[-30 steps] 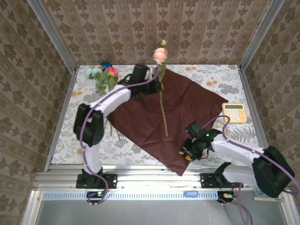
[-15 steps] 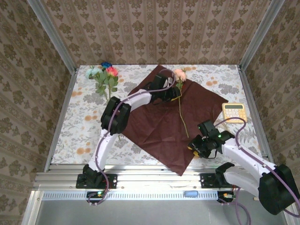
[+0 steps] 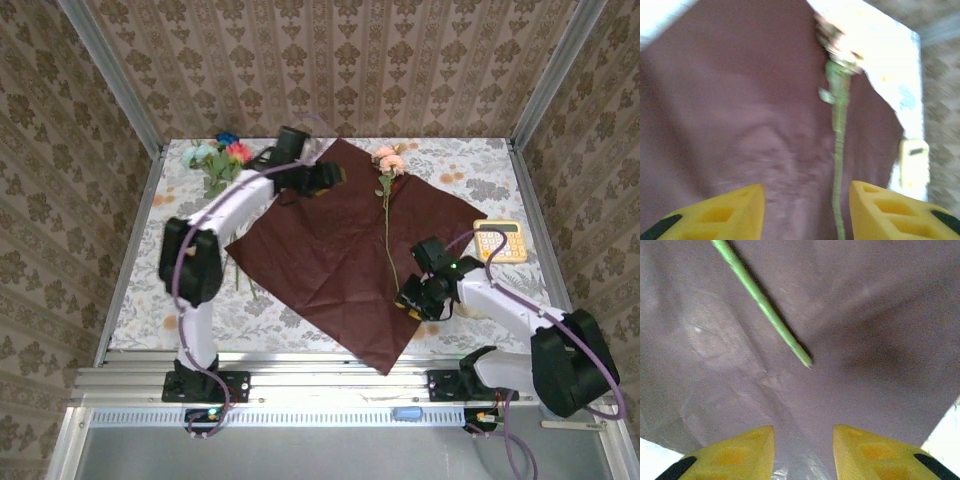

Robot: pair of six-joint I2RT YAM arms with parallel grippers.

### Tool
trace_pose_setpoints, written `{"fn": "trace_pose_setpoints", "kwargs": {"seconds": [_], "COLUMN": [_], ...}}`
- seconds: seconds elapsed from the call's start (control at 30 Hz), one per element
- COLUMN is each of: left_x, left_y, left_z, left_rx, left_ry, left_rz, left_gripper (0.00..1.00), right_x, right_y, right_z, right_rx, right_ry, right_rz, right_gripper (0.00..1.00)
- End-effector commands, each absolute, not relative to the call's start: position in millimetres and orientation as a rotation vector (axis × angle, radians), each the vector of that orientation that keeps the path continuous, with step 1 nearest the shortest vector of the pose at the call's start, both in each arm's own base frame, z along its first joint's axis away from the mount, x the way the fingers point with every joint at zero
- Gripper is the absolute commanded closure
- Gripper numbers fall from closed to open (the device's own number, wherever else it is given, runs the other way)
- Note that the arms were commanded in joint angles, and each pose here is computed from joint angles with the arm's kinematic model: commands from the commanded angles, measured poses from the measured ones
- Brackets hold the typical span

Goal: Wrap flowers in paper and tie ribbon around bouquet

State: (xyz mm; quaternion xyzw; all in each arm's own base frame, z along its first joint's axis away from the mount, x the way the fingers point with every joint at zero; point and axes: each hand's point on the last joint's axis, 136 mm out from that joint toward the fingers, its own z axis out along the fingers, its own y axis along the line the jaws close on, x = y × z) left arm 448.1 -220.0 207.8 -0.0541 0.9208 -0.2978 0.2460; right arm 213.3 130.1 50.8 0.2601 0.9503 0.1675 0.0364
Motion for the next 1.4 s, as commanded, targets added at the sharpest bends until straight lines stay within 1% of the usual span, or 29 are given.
{"fn": "trace_pose_setpoints", "kwargs": {"seconds": [0.0, 0.03, 0.13, 0.2, 0.3, 0.57, 0.67, 0.8, 1.0, 1.37], "left_x": [409, 405, 399, 396, 397, 426, 433, 439, 433, 412], "left_y": [-121, -97, -48, -33, -23, -26, -34, -41, -40, -49], "left_z": [142, 136, 117, 103, 88, 66, 58, 50, 40, 26], "left_rx": [-0.222, -0.259, -0.334, -0.375, -0.404, -0.428, -0.366, -0.310, -0.280, -0.230], "left_ry": [2.784, 2.803, 2.852, 2.885, 2.908, 2.914, 2.941, 2.981, 3.023, 3.066], "left_rz": [-0.439, -0.386, -0.301, -0.305, -0.320, -0.359, -0.329, -0.252, -0.126, -0.112], "left_gripper": [0.60, 0.62, 0.69, 0.71, 0.71, 0.69, 0.69, 0.71, 0.70, 0.77], "right_x": [230, 233, 237, 240, 241, 240, 240, 241, 242, 239], "right_y": [128, 130, 134, 137, 139, 140, 140, 141, 142, 142], "right_z": [51, 48, 40, 39, 38, 37, 37, 36, 36, 34], "right_rx": [0.686, 0.679, 0.670, 0.667, 0.657, 0.669, 0.675, 0.675, 0.678, 0.677], "right_ry": [2.919, 2.928, 2.955, 2.962, 2.974, 2.982, 2.982, 2.984, 2.985, 2.994], "right_rz": [0.444, 0.440, 0.436, 0.442, 0.434, 0.424, 0.422, 0.420, 0.421, 0.423], "right_gripper": [0.63, 0.64, 0.64, 0.64, 0.65, 0.64, 0.65, 0.64, 0.64, 0.64]}}
